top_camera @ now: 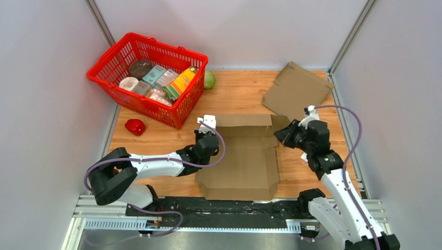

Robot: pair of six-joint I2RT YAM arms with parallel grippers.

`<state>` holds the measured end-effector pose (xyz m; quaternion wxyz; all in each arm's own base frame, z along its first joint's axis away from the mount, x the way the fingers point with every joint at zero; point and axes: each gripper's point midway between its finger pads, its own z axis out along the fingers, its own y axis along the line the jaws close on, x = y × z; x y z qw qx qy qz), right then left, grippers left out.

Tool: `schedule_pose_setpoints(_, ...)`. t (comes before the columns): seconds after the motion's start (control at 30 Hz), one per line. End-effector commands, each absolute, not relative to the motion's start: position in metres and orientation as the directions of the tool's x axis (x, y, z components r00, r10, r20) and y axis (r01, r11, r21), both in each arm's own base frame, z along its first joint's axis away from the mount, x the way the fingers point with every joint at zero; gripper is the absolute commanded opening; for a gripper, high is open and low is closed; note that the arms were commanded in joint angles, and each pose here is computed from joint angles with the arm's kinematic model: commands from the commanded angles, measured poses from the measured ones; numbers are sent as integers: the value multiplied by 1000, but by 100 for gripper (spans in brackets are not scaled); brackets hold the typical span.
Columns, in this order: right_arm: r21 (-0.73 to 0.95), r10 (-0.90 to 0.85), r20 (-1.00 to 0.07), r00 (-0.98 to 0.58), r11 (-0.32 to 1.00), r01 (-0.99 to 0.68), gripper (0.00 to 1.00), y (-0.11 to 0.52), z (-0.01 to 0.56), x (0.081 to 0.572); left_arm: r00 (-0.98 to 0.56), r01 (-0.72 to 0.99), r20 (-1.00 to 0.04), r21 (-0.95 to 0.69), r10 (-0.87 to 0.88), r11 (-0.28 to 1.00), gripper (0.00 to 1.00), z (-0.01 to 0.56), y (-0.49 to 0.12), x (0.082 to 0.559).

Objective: Fold the paper box

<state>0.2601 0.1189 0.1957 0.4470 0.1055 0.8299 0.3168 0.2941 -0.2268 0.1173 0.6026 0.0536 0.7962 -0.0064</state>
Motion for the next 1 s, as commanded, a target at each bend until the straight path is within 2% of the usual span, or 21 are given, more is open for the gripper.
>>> schedule_pose_setpoints(0.0,451,357,-687,-633,893,14,0,111,128,258,-362,140,-908,171,212,975,0,85,-214,278)
schedule_pose_setpoints(0.17,222,247,-710,-659,967,124,0,88,102,288,-360,133,-911,164,202,977,0,87,-211,277)
schedule_pose_setpoints(0.3,138,239,-712,-660,970,202,0,74,88,298,-364,128,-912,154,191,980,0,87,-210,276)
schedule_pose_setpoints(0.6,157,288,-755,-589,952,264,0,71,67,306,-370,126,-913,135,173,983,0,90,-212,276)
schedule_pose_setpoints(0.83,237,390,-747,-539,913,332,0,78,52,305,-376,115,-911,135,169,984,0,88,-211,276)
schedule_pose_setpoints(0.97,229,415,-734,-537,896,380,0,74,39,303,-378,114,-912,124,158,986,0,89,-211,275)
